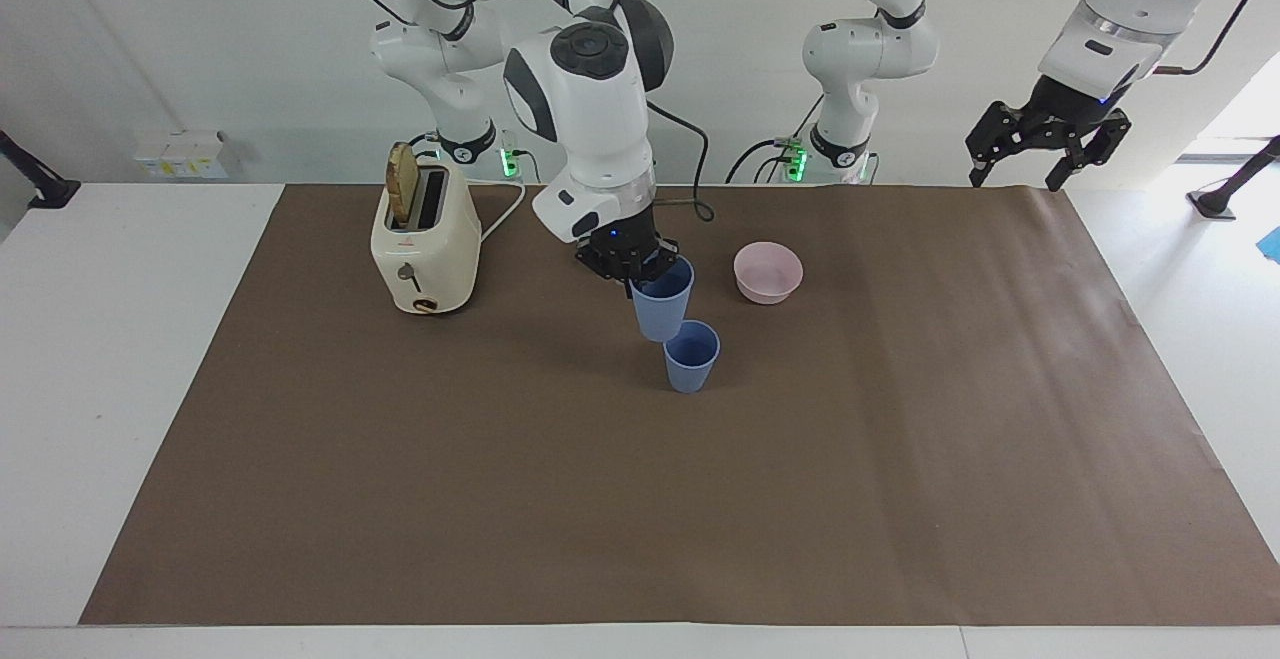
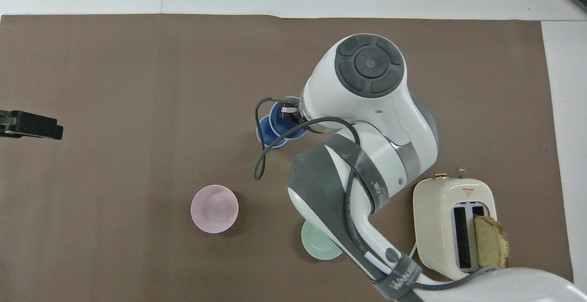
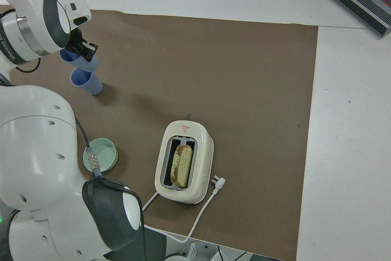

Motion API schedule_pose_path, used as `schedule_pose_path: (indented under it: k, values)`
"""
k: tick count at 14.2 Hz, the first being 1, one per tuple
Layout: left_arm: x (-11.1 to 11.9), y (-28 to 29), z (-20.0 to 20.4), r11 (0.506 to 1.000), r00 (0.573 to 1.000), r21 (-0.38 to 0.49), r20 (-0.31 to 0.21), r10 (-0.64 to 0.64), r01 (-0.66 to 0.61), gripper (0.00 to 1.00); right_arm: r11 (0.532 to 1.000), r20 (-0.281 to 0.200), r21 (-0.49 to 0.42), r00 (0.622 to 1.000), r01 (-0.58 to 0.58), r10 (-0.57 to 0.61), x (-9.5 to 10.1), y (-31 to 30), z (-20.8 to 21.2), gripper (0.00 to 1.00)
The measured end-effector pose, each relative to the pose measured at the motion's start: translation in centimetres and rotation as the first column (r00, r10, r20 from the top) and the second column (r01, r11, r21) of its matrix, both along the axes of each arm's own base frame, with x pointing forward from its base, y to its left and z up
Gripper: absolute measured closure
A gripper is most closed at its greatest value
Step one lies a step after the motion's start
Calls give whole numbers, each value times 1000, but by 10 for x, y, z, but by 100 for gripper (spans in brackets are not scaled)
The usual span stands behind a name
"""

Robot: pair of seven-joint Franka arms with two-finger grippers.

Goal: Stack blue cups with both arms
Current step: 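Lower the held cup into the first blue cup and open the right gripper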

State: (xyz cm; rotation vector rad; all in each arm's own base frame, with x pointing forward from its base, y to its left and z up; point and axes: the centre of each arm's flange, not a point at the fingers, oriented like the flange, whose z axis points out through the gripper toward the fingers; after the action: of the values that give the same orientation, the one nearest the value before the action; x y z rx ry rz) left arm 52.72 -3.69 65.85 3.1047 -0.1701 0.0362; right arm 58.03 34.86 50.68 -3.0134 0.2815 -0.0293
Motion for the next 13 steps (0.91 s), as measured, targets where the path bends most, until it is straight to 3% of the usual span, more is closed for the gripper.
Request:
schedule_pose_path:
  k: [6, 13]
  values:
    - [1, -3, 0, 1000, 1000, 0, 0, -5, 5, 0, 1000, -36, 1, 999, 1, -1, 5, 28, -36, 96]
    - [0, 1, -1, 1000, 1000, 0, -8, 2, -2, 0, 1000, -45, -9, 999, -3, 3, 9, 36, -58, 96]
